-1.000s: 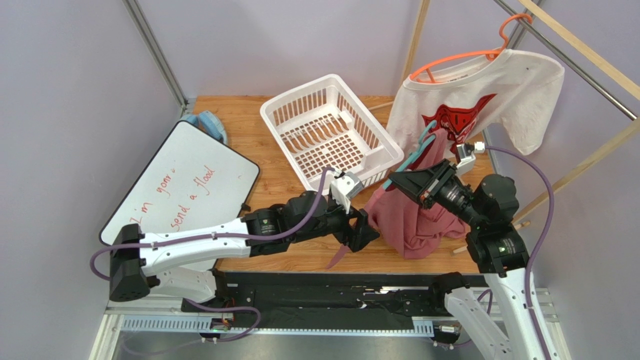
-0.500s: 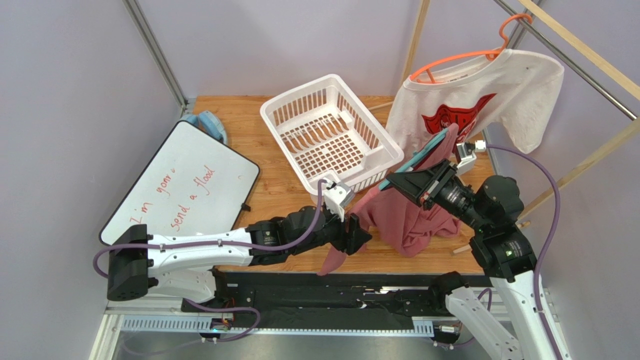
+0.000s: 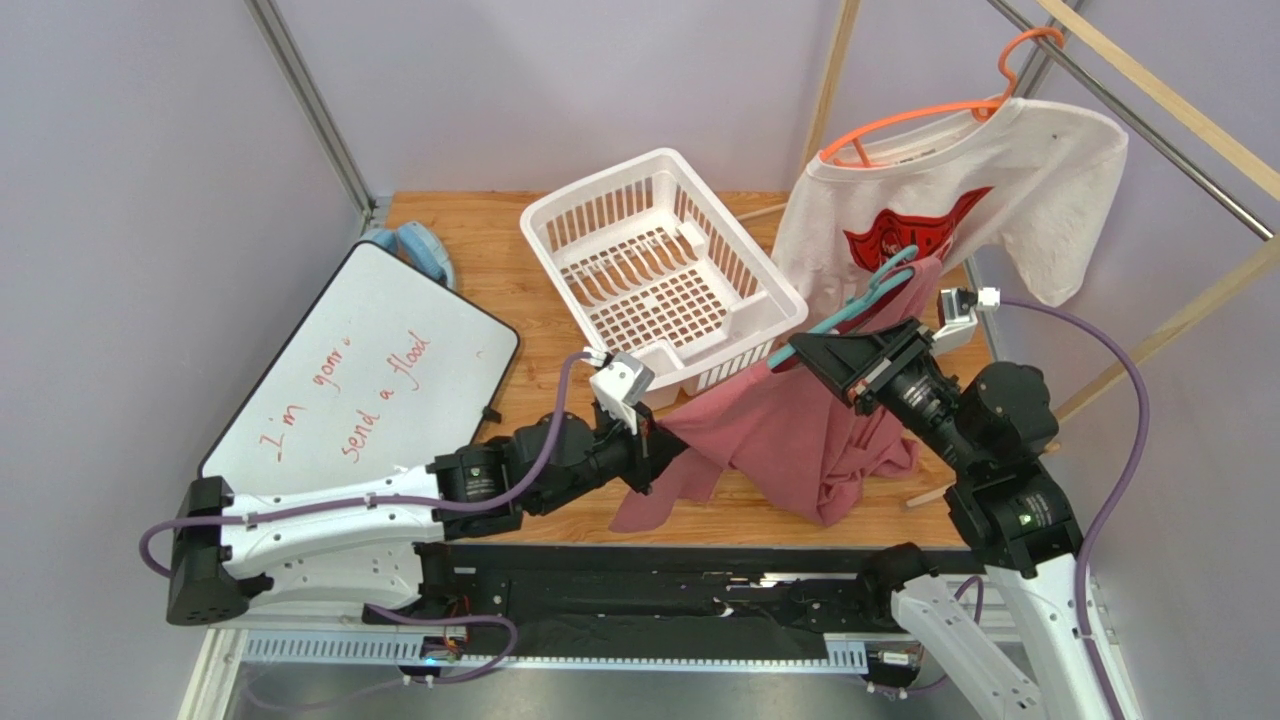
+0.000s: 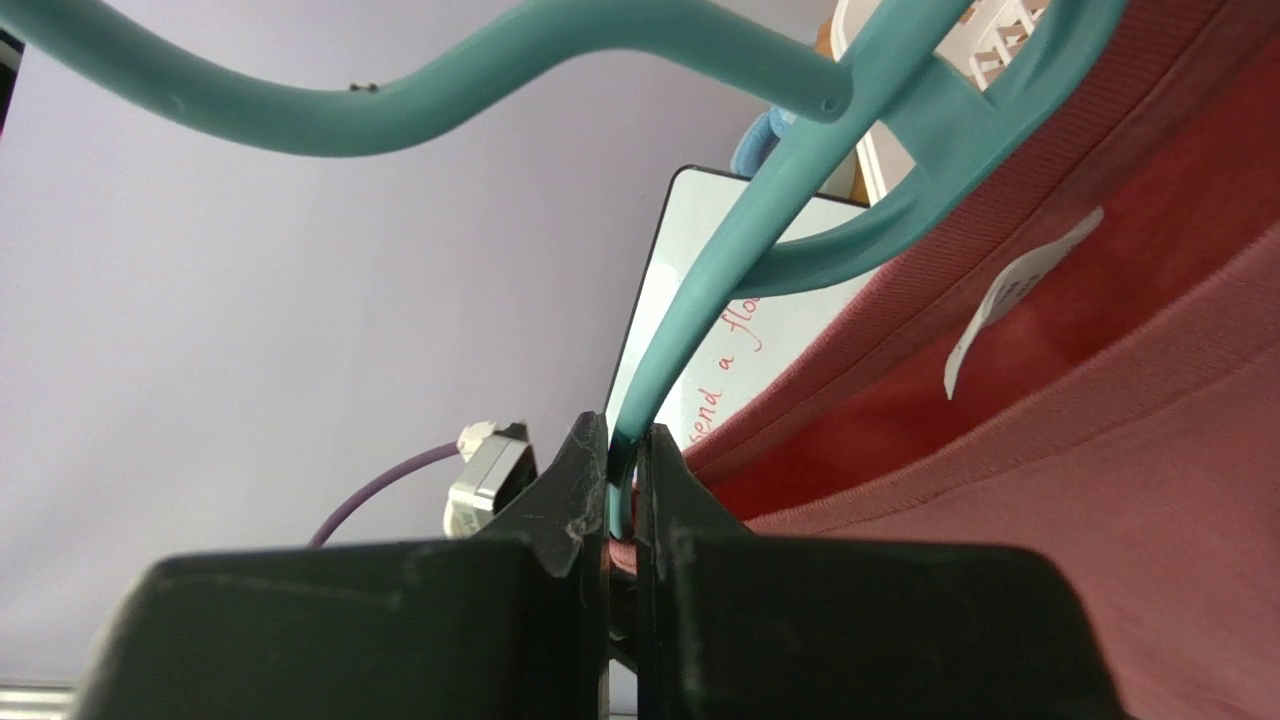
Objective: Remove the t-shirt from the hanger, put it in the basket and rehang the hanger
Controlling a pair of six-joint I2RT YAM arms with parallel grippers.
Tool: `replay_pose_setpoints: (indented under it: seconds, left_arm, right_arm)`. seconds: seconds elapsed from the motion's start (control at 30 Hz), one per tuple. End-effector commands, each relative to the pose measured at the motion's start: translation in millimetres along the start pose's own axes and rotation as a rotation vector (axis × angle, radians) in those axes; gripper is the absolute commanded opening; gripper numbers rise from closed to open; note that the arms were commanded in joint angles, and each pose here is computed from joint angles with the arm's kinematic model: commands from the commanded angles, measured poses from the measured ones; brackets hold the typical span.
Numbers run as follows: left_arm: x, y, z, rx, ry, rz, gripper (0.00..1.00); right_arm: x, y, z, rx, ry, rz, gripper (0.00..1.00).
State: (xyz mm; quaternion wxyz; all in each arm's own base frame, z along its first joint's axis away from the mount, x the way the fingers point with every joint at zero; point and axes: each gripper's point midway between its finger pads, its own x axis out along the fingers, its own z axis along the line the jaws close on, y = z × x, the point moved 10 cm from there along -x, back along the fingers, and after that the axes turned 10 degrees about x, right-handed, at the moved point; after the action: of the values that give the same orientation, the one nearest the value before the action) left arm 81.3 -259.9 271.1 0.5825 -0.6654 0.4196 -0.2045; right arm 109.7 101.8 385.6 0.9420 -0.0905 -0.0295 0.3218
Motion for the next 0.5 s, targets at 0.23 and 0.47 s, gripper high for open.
replay_pose_setpoints:
  seconds: [0.23, 0.47]
  left_arm:
    - [-38, -40, -11, 0.044, 0.219, -0.145, 0.00]
    - [-42, -38, -17, 0.039, 0.313, -0.130, 0.00]
  right_arm:
    - [22, -14, -18, 0.111, 0.038, -0.165, 0.00]
    - [26, -23, -18, 0.175, 0.032, -0.276, 0.00]
